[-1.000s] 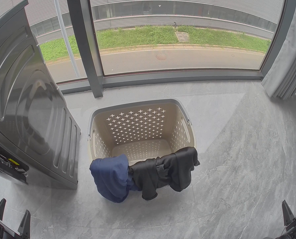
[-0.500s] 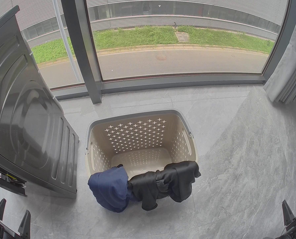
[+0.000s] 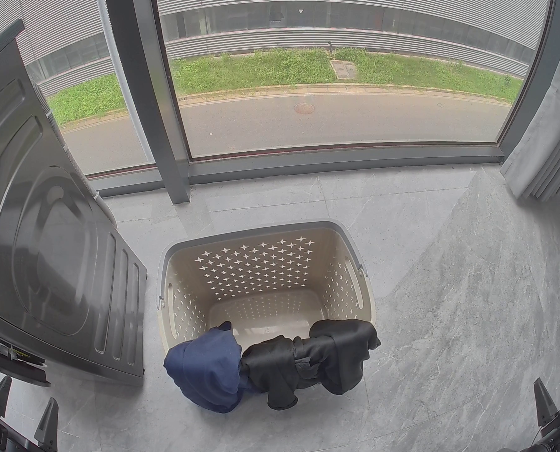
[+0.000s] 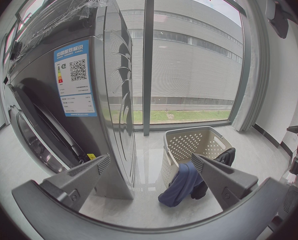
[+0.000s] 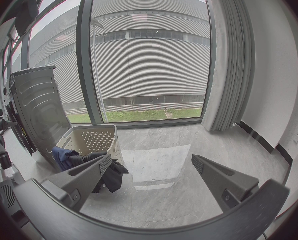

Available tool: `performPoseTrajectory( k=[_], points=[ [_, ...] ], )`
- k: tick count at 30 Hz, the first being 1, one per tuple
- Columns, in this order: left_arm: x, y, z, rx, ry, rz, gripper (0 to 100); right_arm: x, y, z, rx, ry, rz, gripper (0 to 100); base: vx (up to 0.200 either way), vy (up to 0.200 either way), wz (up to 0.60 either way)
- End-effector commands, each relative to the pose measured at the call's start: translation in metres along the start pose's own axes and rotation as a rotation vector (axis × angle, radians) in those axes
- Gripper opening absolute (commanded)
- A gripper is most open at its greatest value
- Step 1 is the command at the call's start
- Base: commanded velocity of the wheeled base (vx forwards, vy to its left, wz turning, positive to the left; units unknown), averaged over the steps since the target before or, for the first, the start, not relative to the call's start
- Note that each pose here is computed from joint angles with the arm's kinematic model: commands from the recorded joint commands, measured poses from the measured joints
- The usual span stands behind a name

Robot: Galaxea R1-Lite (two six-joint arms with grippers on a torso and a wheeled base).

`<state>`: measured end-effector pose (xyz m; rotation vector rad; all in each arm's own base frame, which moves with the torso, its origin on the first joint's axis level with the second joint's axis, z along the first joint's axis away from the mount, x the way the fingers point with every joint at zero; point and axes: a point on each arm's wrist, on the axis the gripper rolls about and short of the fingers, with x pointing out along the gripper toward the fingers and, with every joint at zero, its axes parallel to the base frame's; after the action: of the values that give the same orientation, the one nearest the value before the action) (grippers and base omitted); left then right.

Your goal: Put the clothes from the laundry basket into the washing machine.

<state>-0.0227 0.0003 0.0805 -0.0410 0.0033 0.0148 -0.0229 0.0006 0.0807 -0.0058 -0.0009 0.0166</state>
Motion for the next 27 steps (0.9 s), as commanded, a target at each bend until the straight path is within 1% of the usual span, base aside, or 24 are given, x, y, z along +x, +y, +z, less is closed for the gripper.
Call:
performPoseTrajectory(
  k=[1,2,15,20,27],
  points=[
    [0.0002,0.0002,-0.0043,0.0,0.002,0.001,100,0.0004,0.0,-0.0053,0.0,0.007,0.0,100,0.0,-0.2,0.0],
    [0.0002,0.0002,-0.0043,-0.002,0.002,0.001,100,0.0004,0.0,-0.0051,0.0,0.005,0.0,100,0.0,-0.2,0.0],
    [0.0002,0.0002,-0.0043,-0.002,0.002,0.001,100,0.0004,0.0,-0.0053,0.0,0.007,0.0,100,0.0,0.0,0.0],
    [0.0002,0.0002,-0.0043,-0.002,0.002,0.001,100,0.0004,0.0,-0.0051,0.0,0.005,0.0,100,0.2,0.0,0.0],
    [0.0002,0.0002,-0.0043,-0.002,0.002,0.001,100,0.0003,0.0,-0.0049,0.0,0.005,0.0,100,0.0,0.0,0.0]
  ],
)
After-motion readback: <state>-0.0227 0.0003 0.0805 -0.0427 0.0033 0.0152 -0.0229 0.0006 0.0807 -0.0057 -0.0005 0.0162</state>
